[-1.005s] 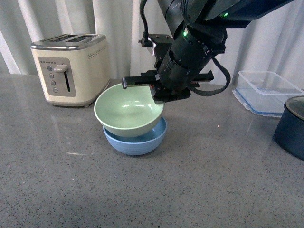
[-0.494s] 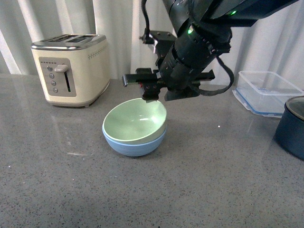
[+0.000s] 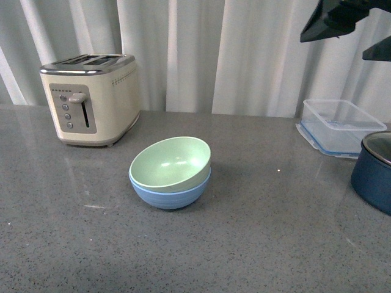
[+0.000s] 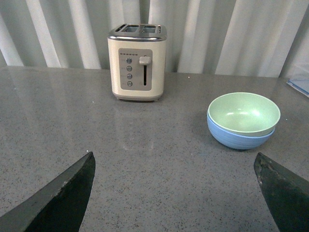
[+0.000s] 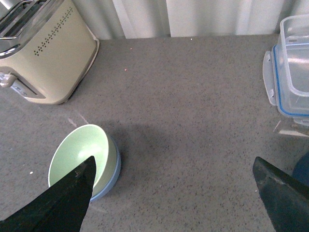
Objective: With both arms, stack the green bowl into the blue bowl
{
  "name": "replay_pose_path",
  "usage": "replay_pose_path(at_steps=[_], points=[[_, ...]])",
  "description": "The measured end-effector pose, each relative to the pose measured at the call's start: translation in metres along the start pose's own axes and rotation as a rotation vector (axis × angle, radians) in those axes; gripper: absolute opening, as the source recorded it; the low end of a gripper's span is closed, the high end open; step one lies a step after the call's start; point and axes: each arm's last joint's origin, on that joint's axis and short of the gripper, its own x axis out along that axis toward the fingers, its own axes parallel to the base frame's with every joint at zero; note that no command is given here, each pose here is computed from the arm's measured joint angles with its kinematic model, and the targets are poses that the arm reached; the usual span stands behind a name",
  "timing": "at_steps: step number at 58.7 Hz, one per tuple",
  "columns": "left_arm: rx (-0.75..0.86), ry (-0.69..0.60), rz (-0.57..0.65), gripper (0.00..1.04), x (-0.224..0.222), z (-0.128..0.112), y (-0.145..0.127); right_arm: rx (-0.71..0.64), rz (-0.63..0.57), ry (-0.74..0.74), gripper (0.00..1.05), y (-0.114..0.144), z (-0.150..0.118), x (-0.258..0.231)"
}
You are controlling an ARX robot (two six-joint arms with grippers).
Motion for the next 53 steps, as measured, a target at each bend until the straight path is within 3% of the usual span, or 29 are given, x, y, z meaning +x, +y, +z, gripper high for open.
replay_pose_path(at_steps=[5,12,29,53], points=[[0.000,0.000,0.001,0.98,0.000,0.000,0.000,-0.090,-0.201,-0.246,0.76,-0.008,-0.022,-0.002],[0.000,0.000,0.005,0.98,0.000,0.000,0.000,-0.125,-0.236,-0.396,0.55,-0.021,-0.052,-0.028],[0.000,0.000,0.002,0.98,0.000,0.000,0.000,-0.144,-0.254,-0.397,0.00,-0.044,-0.113,-0.073],[0.000,0.000,0.004,0.98,0.000,0.000,0.000,-0.144,-0.255,-0.405,0.01,-0.060,-0.159,-0.117]])
